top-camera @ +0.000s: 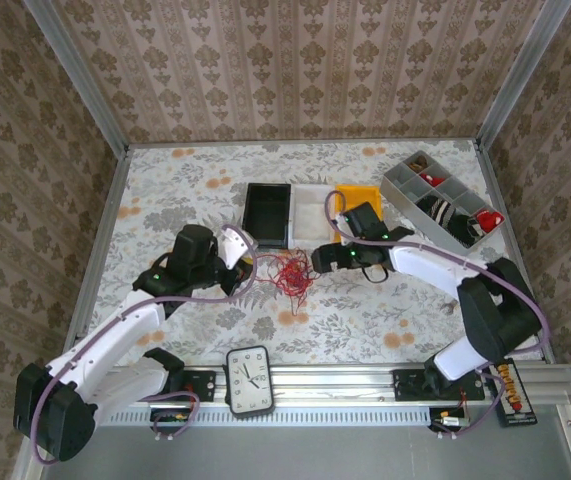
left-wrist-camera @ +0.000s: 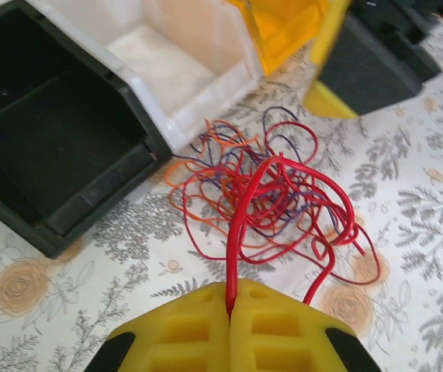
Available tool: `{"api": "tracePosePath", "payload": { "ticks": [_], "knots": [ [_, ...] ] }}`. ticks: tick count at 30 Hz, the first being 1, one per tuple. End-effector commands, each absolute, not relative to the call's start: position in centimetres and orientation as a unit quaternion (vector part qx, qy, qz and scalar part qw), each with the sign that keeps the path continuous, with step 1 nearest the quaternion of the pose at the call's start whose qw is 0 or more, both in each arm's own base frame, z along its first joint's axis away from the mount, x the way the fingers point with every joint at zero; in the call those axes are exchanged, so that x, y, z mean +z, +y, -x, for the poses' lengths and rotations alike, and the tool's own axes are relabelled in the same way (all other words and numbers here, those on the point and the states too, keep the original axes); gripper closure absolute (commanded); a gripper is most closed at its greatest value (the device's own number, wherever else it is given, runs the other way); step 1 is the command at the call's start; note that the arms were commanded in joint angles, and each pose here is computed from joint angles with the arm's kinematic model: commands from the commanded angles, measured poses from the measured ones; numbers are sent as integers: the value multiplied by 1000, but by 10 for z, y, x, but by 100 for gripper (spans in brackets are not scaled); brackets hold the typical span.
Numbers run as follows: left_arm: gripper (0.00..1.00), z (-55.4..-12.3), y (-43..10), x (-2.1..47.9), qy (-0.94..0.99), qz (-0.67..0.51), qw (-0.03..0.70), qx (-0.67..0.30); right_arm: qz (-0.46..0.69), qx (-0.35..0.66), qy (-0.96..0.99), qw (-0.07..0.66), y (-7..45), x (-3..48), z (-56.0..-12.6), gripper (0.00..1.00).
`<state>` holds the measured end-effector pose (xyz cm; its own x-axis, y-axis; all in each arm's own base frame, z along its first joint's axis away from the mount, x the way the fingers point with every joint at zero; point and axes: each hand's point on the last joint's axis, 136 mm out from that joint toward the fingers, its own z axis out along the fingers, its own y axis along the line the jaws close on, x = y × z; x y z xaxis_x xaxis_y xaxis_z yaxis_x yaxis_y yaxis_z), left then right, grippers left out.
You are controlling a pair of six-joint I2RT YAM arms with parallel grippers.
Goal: Untangle the cables
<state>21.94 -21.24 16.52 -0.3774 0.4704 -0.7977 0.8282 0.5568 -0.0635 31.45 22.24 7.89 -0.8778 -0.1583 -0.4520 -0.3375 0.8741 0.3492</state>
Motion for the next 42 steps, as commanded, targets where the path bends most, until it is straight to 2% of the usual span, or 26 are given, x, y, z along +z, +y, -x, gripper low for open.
{"api": "tracePosePath", "payload": {
  "ticks": [1,5,11,15,18,19,23,25,31,34,36,42],
  "knots": [
    [100,-202,-214,160,783,-441,364,-245,191,246,930,194,260,82,-315,2],
    [100,-201,-211,151,787,-443,356,-238,225,234,932,164,282,68,-314,2],
    [100,-206,-206,152,788,-441,371,-220,256,132,954,87,274,26,-299,2],
    [100,-226,-192,167,787,-412,429,-166,224,56,971,58,244,2,-300,3],
    [100,-240,-179,192,775,-378,490,-131,182,37,982,39,221,-5,-301,7],
    [100,-243,-174,200,770,-366,508,-124,168,39,985,33,213,-7,-301,15],
    [100,-252,-158,231,757,-315,561,-117,109,102,989,-21,195,-18,-288,61],
    [100,-255,-152,240,753,-298,575,-119,88,111,989,-30,184,-22,-281,72],
    [100,-268,-132,253,752,-245,603,-101,49,104,993,-35,156,-28,-264,74],
    [100,-273,-122,268,743,-219,626,-90,23,99,994,-40,144,-31,-257,78],
    [100,-276,-114,281,733,-202,644,-87,12,108,993,-42,142,-32,-255,81],
    [100,-275,-98,311,715,-185,670,-80,11,110,993,-42,142,-32,-255,81]
  ]
}}
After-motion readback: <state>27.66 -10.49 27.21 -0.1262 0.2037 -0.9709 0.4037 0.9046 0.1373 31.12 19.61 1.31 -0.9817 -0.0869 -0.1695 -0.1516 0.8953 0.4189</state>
